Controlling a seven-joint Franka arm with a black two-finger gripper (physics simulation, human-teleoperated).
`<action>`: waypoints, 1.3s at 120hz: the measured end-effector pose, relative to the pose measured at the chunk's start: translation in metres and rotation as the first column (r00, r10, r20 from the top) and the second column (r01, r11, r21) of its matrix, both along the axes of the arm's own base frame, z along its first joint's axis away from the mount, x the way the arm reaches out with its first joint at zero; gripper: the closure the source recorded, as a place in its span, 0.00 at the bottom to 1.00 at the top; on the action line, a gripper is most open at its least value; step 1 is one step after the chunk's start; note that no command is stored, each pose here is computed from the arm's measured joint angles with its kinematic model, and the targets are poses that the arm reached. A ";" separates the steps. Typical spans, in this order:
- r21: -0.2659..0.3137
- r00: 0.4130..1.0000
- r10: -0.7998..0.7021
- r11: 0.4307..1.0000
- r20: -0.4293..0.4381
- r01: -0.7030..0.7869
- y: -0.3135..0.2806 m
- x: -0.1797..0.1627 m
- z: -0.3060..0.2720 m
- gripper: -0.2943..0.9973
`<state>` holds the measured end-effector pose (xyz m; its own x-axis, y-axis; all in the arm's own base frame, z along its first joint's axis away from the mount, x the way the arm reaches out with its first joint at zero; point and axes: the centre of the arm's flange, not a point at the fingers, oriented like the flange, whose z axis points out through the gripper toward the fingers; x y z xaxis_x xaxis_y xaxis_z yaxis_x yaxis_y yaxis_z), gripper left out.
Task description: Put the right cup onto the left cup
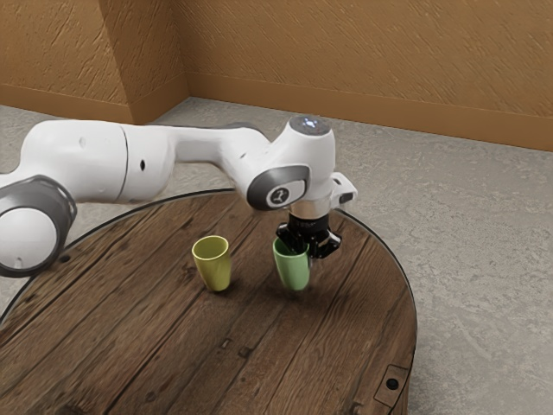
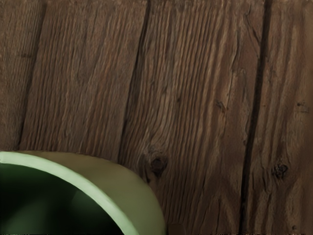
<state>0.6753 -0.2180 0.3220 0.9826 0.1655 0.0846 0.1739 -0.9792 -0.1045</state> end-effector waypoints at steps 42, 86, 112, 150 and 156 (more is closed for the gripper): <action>0.100 0.996 0.059 0.993 0.074 -0.066 0.027 -0.057 0.124 0.83; 0.127 0.980 0.200 0.971 0.016 -0.201 0.130 -0.065 0.134 0.83; 0.115 0.988 0.154 0.982 0.000 -0.153 0.139 -0.036 0.122 0.83; 0.119 0.993 0.113 0.987 -0.038 -0.108 0.161 -0.025 0.096 0.83; 0.118 0.994 0.103 0.988 -0.046 -0.097 0.162 -0.023 0.088 0.83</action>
